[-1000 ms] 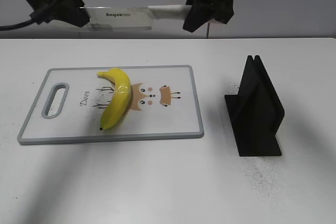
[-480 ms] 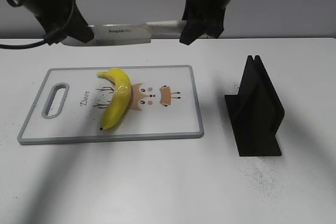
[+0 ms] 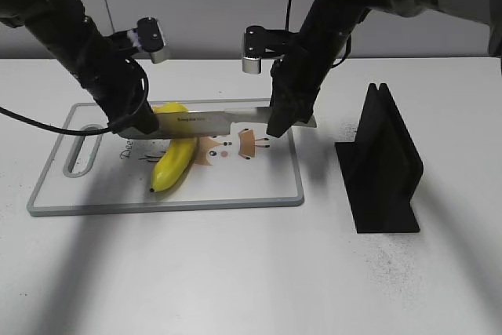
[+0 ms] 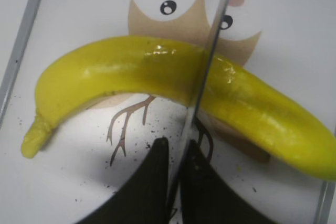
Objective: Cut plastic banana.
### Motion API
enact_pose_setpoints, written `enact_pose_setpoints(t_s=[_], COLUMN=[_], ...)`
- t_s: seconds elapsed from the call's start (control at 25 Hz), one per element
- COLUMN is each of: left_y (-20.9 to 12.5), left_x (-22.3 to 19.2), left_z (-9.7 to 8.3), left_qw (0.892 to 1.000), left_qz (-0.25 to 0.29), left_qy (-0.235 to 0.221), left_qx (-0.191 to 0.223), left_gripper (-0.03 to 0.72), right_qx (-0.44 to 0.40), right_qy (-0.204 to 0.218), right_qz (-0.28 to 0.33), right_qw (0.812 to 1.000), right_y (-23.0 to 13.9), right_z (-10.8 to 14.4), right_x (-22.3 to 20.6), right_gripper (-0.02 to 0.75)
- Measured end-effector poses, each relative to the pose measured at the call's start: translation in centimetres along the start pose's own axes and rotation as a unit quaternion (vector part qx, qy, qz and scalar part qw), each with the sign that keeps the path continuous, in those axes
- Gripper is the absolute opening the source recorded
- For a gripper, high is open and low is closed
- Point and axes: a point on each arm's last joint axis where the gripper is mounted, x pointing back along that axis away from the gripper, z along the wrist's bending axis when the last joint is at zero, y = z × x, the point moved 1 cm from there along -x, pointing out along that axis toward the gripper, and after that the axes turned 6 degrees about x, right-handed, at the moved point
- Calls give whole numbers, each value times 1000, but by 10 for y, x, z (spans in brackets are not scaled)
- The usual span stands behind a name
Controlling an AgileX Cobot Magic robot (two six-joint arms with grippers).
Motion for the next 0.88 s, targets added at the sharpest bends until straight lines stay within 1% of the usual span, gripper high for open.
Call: enact_pose_setpoints(t_s=[0.4,0.6,0.72,0.88], left_y=[0,3,9,28], left_x=[0,12,30,85], left_z=[1,-2,-6,-19], left_qw=[1000,1000,999,996], left_qz=[2,2,-4,-33], left_qy=[-5,8,27,73], left_qx=[-1,-7,-18,-47], left_gripper=[23,23,23,23], right_qx=[-7,-4,0,17], right_qy=[5,-11,-30,-75], right_qz=[-2,-4,-10,-30], right_qw=[1000,1000,1000,997], right_y=[0,7,15,33], right_z=[0,2,6,15], right_x=[-1,14,31,80], right_gripper=[163,163,163,164])
